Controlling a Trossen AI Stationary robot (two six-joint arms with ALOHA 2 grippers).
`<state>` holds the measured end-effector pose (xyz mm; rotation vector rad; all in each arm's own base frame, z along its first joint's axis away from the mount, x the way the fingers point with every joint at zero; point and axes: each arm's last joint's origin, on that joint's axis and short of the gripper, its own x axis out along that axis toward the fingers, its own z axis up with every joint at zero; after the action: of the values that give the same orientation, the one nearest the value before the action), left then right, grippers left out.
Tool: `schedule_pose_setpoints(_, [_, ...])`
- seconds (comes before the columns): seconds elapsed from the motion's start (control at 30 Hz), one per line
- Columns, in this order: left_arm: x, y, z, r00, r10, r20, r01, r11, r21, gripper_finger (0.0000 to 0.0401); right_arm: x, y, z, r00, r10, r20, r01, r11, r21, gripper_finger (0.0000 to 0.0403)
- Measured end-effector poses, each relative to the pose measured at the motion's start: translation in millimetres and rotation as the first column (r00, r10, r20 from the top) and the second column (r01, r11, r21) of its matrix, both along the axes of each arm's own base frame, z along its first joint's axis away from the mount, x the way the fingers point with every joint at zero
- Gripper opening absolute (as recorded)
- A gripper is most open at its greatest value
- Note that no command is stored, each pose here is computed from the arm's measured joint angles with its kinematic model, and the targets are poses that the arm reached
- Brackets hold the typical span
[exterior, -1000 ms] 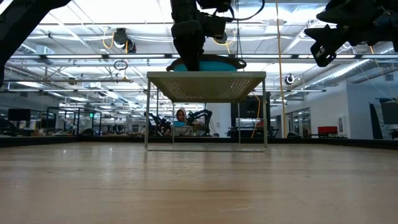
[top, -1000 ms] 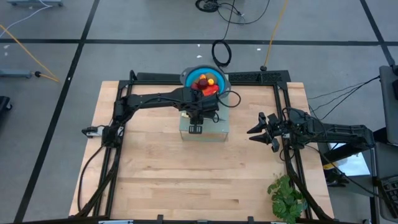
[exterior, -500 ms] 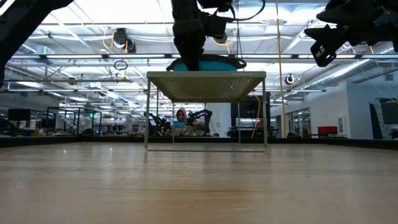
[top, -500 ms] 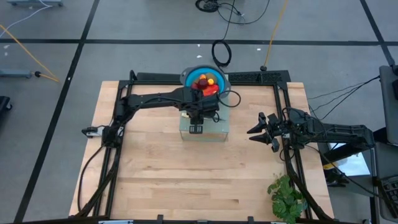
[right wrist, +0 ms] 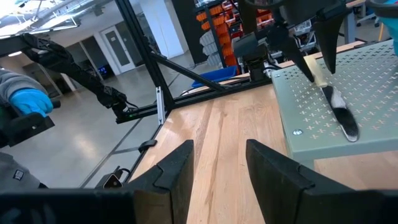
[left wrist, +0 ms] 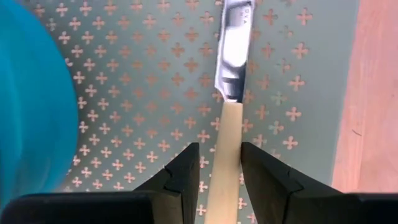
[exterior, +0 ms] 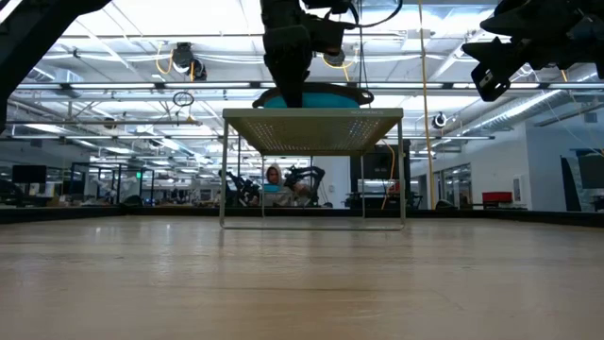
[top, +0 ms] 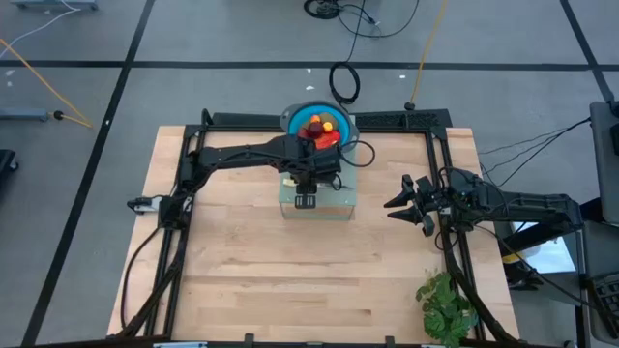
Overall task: Pick & Place Fruit
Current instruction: Put the yellow knife on the shelf
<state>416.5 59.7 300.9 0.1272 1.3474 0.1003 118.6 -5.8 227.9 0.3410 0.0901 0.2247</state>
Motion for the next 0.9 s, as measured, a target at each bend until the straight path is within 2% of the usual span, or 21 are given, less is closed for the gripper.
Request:
schedule_pose_setpoints(0.73, [-5.3,-0.1,0.6,0.998,0.058,-0.039,-0.059,0.998,-0.002,0.0120,0.0,0.0,0.0,1.000,0.000,0.000,0.000,1.000,0.000,0.0138])
schedule_pose_setpoints(0.9, [-5.5,-1.1,0.4,0.998,0.053,-0.040,-0.054,0.998,-0.033,0.0120,0.0,0.0,0.0,1.000,0.000,0.000,0.000,1.000,0.000,0.0138])
